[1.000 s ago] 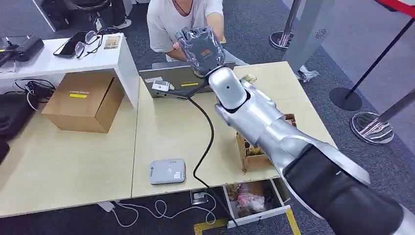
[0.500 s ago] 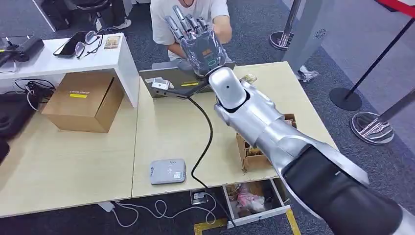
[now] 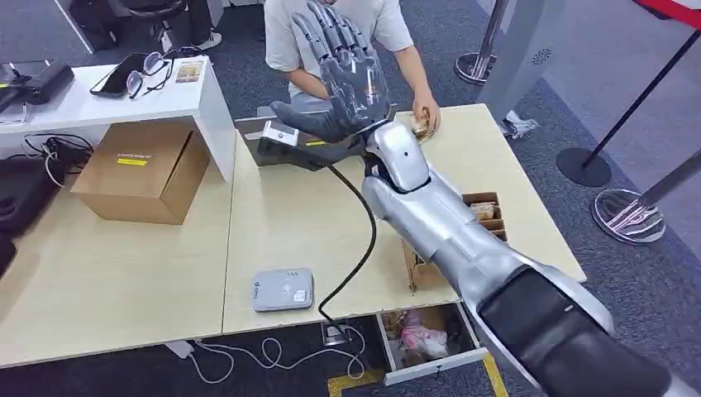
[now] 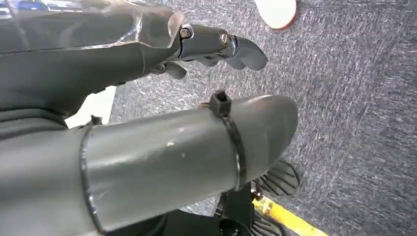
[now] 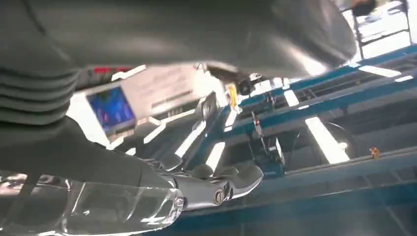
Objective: Pass the card to the sensor for recognition and then transmit it.
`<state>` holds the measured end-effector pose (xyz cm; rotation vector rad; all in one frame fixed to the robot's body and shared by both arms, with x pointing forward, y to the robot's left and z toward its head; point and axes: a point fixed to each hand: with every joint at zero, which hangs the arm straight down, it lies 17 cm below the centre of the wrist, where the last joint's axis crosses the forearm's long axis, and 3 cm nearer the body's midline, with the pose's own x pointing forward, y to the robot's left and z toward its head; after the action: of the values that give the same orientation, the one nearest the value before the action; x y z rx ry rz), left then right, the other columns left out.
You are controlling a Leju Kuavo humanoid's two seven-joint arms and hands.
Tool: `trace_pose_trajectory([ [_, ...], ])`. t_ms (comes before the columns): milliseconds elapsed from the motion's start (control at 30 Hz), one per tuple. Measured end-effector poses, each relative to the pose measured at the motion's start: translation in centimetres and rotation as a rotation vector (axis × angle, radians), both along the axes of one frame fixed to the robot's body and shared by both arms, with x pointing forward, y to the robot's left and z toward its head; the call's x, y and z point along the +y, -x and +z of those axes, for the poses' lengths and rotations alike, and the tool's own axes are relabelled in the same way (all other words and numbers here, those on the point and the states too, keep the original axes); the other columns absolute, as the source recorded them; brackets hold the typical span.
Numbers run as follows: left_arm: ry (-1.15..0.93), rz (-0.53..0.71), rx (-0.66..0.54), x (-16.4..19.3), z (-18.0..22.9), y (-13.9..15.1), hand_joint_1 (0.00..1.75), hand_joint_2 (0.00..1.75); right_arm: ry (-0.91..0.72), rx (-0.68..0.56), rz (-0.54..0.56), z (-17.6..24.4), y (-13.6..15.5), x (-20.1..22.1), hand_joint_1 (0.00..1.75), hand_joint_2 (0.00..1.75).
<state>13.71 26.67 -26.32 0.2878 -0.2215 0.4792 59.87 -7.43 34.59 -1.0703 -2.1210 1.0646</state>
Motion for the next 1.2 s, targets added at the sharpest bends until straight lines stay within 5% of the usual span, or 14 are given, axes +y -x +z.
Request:
trace_pose_trajectory([
  [333,0.01,0.067,-0.016,-0.2,-0.1,0.6,0.0,0.0,-0.555,0.311,0.338,-2.2,6.5,2.1,0.0,0.0],
  [533,0.017,0.083,-0.011,-0.2,-0.2,1.3,0.0,0.0,-0.771,0.381,0.501,-3.3,12.1,1.5,0.0,0.0],
  [867,0.024,0.102,0.006,-0.3,-0.4,1.8,0.0,0.0,-0.897,0.445,0.623,-5.7,18.9,1.4,0.0,0.0],
  [1200,0.027,0.089,0.016,-0.3,-0.4,1.9,0.0,0.0,-0.926,0.474,0.653,-6.7,21.4,1.2,0.0,0.0],
])
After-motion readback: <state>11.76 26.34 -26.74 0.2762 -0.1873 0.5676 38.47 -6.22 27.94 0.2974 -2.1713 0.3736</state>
